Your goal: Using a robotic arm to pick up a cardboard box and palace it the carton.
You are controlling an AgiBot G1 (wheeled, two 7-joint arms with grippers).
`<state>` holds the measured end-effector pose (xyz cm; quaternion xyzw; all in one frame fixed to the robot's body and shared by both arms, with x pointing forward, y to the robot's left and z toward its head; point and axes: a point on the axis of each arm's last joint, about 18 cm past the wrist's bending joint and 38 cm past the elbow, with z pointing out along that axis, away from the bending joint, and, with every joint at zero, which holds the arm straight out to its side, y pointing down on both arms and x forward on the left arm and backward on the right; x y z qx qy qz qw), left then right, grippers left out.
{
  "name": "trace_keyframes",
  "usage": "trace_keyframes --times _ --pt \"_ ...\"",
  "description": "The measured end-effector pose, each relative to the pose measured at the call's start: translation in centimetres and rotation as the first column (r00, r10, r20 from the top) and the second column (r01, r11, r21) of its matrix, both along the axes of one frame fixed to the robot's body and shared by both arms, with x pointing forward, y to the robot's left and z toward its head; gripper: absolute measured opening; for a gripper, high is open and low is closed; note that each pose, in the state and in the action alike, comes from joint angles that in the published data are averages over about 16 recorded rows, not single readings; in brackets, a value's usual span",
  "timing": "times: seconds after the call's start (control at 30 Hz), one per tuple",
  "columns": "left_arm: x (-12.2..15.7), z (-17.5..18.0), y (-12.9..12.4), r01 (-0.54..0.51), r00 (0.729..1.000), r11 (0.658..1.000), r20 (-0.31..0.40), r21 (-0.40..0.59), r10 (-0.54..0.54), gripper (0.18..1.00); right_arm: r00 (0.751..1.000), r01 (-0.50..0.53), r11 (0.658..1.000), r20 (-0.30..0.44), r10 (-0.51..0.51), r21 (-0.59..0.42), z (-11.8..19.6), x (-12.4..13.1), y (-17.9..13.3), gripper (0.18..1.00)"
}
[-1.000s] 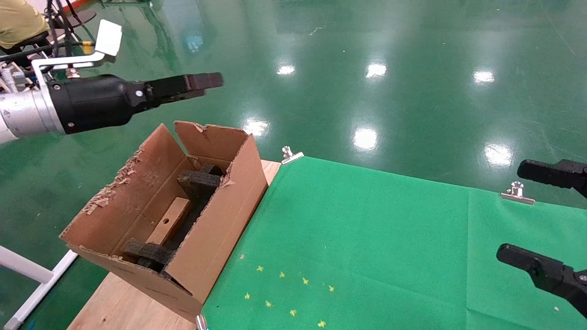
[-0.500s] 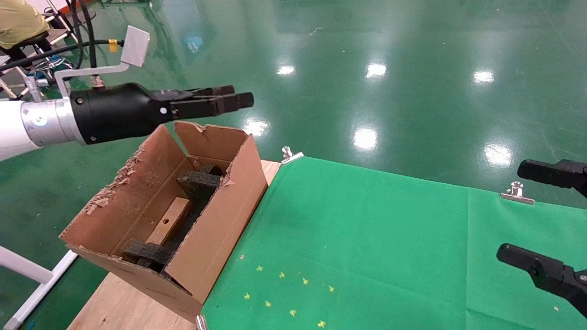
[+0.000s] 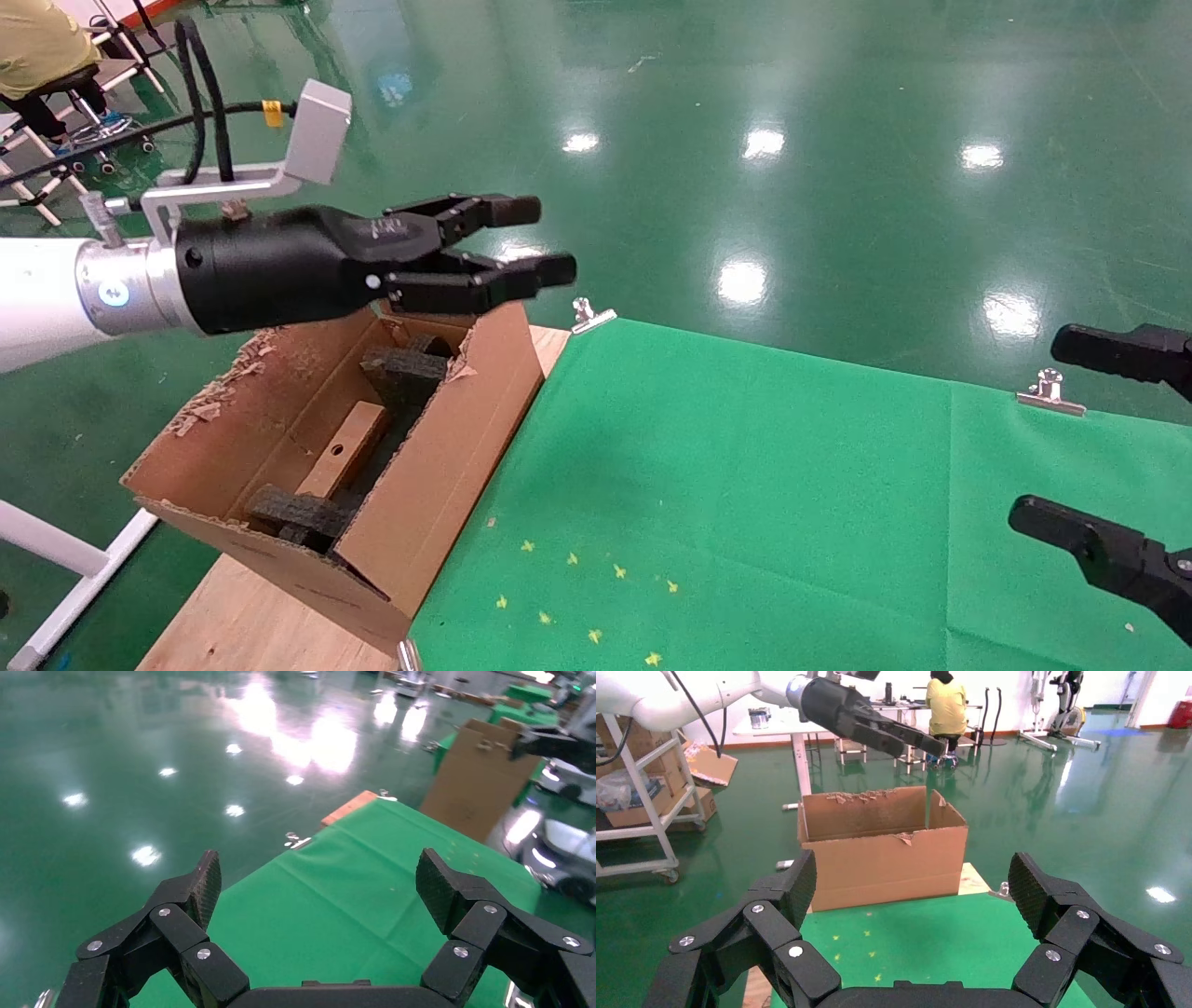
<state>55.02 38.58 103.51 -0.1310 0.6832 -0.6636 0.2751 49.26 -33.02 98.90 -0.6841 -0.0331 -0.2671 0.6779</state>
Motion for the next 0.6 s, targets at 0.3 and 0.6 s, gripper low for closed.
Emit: trace_keyframes --times 0.3,0.6 --pt "-2.0 -1.3 -3.0 0.112 0.99 0.991 0.083 0.07 -0.118 1.001 1.0 0.0 1.0 0.0 0.0 0.0 0.0 0.0 0.0 1.001" --pt "-4.5 -2.7 -5.9 0.223 0.958 0.965 0.155 0.136 -0.243 1.001 1.0 0.0 1.0 0.0 0.0 0.0 0.0 0.0 0.0 1.001"
